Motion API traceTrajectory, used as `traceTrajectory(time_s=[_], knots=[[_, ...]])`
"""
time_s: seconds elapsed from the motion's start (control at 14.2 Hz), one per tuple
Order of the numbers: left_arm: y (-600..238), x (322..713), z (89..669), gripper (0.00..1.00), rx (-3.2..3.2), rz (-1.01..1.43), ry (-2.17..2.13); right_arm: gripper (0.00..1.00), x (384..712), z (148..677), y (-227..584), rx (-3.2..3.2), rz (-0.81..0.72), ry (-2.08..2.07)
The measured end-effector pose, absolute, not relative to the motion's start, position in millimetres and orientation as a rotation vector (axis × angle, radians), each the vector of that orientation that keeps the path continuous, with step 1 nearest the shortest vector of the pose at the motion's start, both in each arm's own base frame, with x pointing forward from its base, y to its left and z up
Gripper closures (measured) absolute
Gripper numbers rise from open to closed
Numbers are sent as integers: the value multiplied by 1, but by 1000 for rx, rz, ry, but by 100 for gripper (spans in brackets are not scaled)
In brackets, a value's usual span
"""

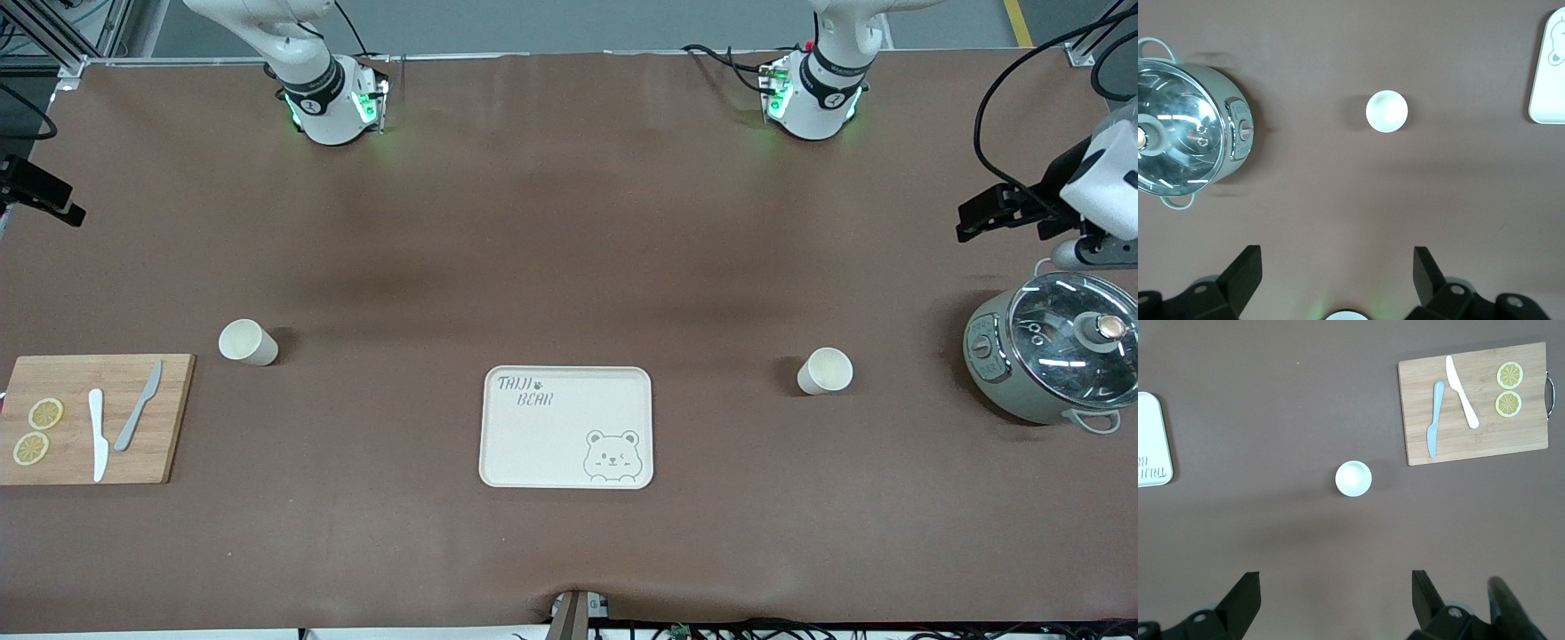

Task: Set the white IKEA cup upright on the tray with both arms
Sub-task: 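Reach the left gripper down to the white cup beside the pot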

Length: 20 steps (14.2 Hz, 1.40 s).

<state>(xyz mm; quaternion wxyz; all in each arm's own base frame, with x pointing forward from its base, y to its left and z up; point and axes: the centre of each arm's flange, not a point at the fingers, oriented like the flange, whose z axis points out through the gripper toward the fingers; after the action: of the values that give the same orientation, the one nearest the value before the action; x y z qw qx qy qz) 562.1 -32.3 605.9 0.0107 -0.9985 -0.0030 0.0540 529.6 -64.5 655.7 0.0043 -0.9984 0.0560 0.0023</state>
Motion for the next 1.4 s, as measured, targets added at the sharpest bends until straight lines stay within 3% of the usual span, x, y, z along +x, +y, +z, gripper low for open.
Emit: traceTrajectory(time_s=[0.77,1.12,1.4], knots=[[-29,597,542,0,-3121,269,-7,0,530,655,-65,-3128,8,176],[-30,629,472,0,-3130,247,1,0,530,655,-65,-3128,9,176],[-33,629,411,0,-3141,193,7,0,530,655,-65,-3128,9,176]])
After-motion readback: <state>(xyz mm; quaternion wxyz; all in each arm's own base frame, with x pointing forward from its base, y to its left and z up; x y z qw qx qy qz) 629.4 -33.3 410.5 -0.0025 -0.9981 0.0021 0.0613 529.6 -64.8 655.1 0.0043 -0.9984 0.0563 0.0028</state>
